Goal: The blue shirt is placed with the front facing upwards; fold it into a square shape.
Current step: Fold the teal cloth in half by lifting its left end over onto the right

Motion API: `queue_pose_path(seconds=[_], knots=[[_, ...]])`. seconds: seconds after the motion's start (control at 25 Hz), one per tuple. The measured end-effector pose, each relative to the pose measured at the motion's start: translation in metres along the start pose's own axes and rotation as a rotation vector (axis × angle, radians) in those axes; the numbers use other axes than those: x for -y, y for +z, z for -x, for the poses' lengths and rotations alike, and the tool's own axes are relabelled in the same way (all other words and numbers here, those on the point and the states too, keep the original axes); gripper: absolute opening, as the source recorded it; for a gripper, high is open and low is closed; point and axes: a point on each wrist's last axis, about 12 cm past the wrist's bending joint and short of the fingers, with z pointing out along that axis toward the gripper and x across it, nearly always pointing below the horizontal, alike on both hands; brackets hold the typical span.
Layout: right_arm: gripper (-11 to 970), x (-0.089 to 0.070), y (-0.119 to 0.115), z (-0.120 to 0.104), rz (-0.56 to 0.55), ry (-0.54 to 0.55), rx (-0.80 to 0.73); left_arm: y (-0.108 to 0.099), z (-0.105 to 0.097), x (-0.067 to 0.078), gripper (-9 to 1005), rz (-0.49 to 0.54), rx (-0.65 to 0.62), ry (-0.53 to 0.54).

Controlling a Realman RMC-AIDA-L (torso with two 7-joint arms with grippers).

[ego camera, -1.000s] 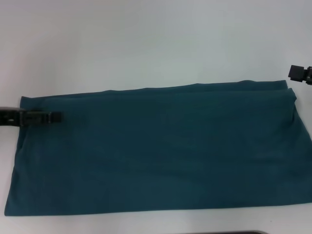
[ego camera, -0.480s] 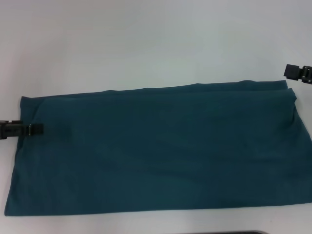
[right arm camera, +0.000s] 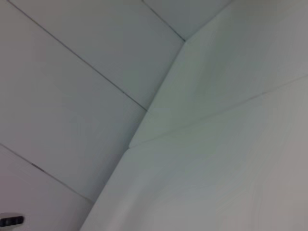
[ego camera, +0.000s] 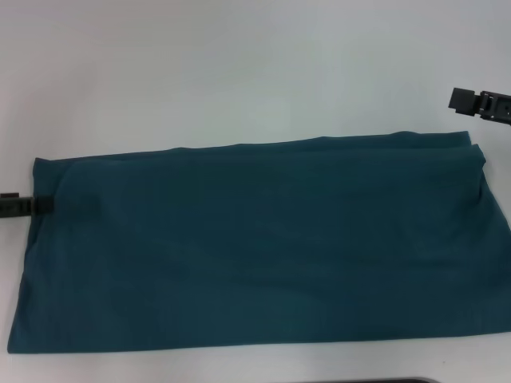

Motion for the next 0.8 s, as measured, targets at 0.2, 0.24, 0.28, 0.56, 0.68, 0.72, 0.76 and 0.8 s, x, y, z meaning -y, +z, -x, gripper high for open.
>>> queue_pose_path(seconds=[0.2,0.24,0.28,0.56,0.68,0.72,0.76,0.8], knots=[[781,-0.001,0.002,0.001,0.012,0.009,-0.001,0.003,0.009,-0.001,932,0.02,0.012,0.013],[792,-0.001,0.002,0.001,0.012,0.009,-0.001,0.004,0.012,-0.001,932,0.027,0.009,0.015],[803,-0.001,0.001,0.001,0.012,0.01,-0.002,0.005,0.012,-0.001,932,0.03,0.008,0.013],[852,0.001,-0.004,-0.003,0.004,0.028,0.009,0.014,0.017,-0.004,931,0.061,0.009,0.0],[855,0.001,-0.005,-0.002,0.005,0.034,0.009,0.018,0.02,-0.005,931,0.069,0.01,0.003],[855,0.0,-0.005,-0.002,0.006,0.038,0.009,0.019,0.021,-0.005,931,0.072,0.01,0.002],[855,0.0,-0.005,-0.002,0.006,0.04,0.009,0.021,0.021,-0.005,931,0.075,0.009,0.0],[855,0.0,-0.005,-0.002,0.006,0.042,0.01,0.022,0.022,-0.005,931,0.079,0.008,-0.001]])
